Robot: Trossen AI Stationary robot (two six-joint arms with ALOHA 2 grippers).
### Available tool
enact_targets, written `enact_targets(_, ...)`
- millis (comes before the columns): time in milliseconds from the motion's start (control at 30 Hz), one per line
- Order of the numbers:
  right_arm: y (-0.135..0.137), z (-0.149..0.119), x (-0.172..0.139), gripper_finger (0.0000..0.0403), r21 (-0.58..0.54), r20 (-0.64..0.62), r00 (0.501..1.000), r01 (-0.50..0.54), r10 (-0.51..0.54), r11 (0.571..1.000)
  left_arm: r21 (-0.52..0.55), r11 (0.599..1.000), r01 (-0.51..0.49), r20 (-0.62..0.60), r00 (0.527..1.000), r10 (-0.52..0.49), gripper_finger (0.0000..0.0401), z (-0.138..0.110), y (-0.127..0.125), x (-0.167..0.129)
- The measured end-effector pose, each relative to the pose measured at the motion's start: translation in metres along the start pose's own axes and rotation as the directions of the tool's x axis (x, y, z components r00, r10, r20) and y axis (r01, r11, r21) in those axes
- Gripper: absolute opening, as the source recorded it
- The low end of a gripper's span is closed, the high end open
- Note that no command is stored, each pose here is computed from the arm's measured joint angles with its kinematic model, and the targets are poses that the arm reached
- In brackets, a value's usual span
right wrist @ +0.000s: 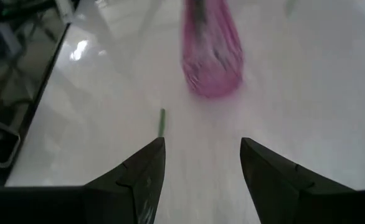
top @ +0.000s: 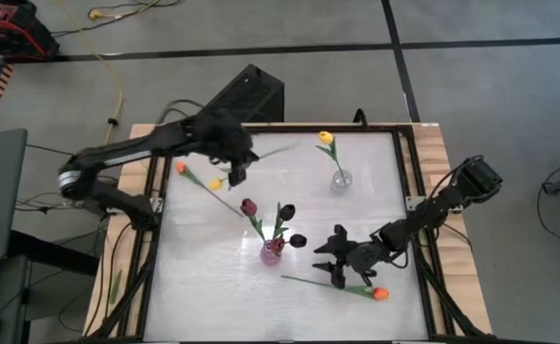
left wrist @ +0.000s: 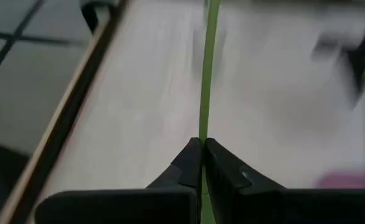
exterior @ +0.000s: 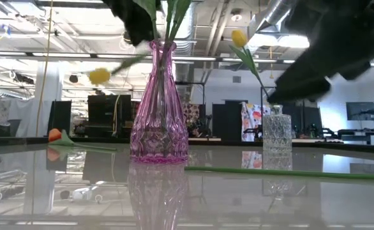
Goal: Sort flowers into vase by color
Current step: Put the yellow flower into the transparent vase
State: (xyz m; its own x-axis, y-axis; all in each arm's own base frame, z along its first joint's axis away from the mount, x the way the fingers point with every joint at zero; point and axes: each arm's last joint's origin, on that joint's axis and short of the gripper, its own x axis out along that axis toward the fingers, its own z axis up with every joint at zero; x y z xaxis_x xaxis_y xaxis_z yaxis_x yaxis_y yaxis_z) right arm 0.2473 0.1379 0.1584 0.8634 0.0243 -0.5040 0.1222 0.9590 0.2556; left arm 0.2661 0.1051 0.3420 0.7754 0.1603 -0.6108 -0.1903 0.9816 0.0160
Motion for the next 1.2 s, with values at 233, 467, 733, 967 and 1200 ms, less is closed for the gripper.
enact_targets(233,0.019,0.052,-0.002,0.0234,-0.574,0.053,0.992,0.127,-0.118,0.809,-0.297,0.95,0.098,0.193,0.98,-0.04,0.0,0.011,-0.008,-0.036)
enact_targets(467,0.028,0.11,-0.022,0.0234,-0.915,0.341,0.753,0.402,-0.562,-0.016,-0.42,0.896,0.143,0.26,0.965,-0.033,0.0,0.016,0.0,-0.041)
enact_targets(733,0.002,0.18,-0.024,0.0231,-0.893,0.436,0.554,0.365,-0.709,-0.264,-0.464,0.842,0.277,0.283,0.946,-0.156,0.0,0.02,0.004,-0.019)
enact_targets(967,-0.026,0.212,-0.02,0.0199,-0.893,0.448,0.559,0.315,-0.697,-0.321,-0.471,0.827,0.306,0.263,0.944,-0.2,0.0,0.02,0.007,0.002)
enact_targets(1200,-0.04,0.226,-0.016,0.0177,-0.871,0.481,0.642,0.272,-0.597,-0.409,-0.452,0.835,0.315,0.259,0.942,-0.215,0.0,0.019,0.012,0.006)
